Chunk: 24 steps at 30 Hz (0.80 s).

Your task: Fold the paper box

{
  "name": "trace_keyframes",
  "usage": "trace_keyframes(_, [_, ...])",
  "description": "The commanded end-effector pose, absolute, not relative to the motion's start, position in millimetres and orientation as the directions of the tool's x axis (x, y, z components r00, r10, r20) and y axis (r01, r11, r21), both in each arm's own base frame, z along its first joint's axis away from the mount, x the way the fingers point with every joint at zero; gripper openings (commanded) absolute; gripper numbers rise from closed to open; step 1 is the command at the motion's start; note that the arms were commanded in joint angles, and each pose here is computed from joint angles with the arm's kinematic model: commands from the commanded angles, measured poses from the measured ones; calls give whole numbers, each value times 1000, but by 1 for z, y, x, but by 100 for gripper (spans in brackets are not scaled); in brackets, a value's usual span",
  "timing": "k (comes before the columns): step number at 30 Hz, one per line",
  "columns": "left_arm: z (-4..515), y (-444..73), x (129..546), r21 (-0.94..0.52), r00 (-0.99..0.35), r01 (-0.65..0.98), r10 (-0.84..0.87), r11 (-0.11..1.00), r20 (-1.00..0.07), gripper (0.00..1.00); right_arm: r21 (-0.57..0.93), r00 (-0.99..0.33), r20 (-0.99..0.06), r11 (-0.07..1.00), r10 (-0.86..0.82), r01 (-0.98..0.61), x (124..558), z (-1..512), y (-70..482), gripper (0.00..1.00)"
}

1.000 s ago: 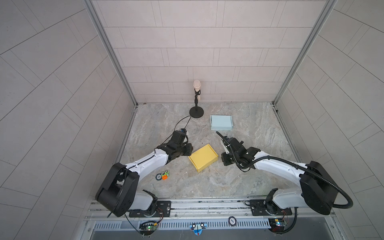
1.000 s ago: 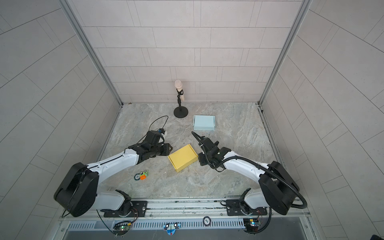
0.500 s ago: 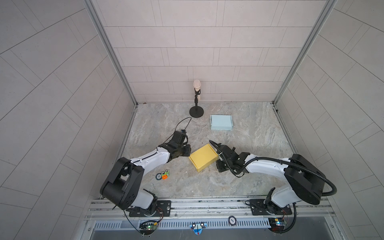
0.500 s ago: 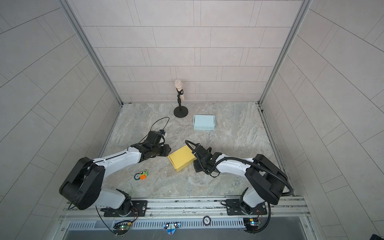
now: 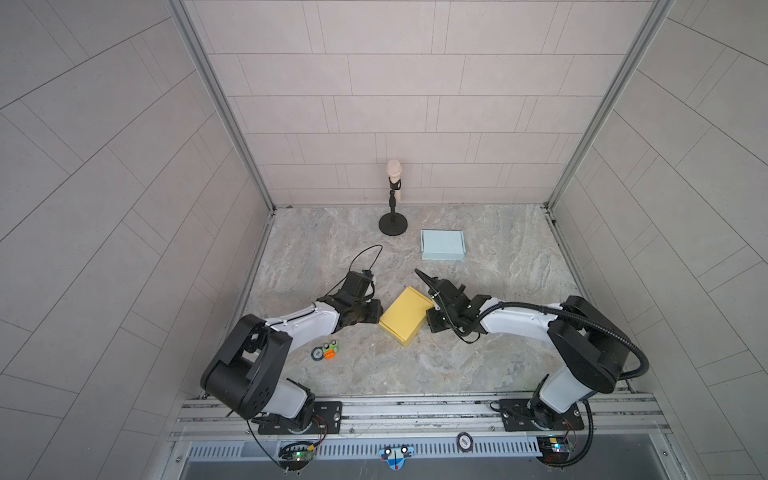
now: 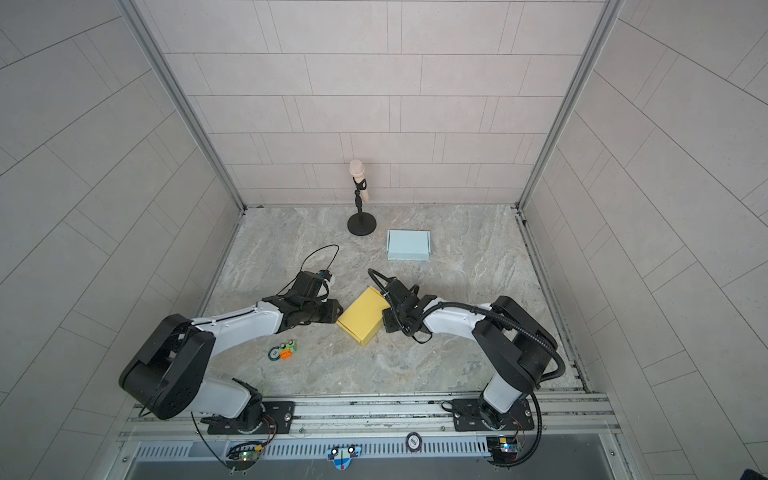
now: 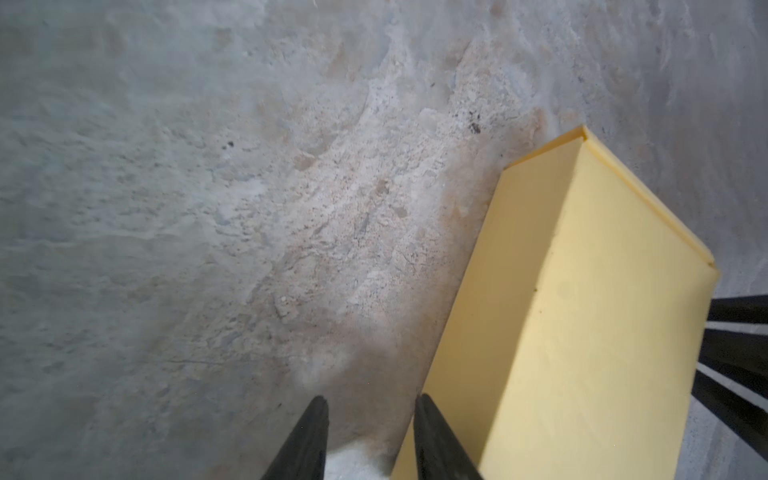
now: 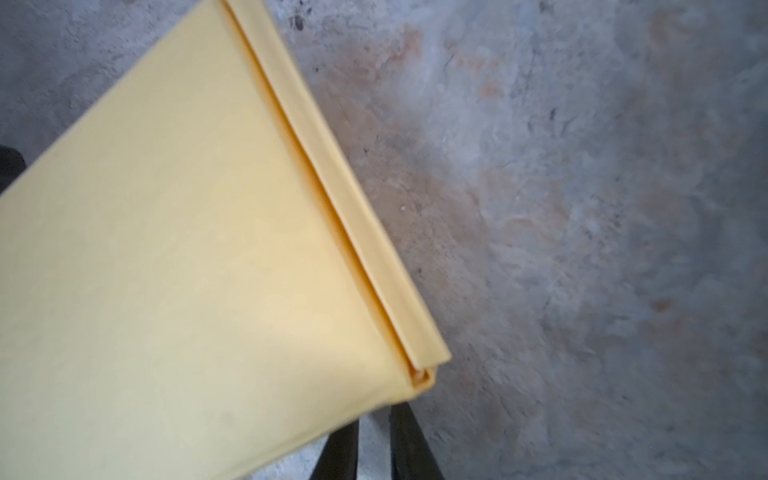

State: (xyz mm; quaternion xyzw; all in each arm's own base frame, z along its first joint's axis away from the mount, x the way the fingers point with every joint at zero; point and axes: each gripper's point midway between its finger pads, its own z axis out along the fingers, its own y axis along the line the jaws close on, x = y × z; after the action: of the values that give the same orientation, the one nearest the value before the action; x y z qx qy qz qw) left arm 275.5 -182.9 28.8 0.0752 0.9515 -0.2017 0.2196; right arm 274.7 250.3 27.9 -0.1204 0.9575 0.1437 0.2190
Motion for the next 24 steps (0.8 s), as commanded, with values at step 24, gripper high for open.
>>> trace_keyframes(24, [17, -195, 225, -439, -913, 236, 44, 867, -405, 37, 264, -888, -448, 933, -108, -246, 266, 34, 225, 17])
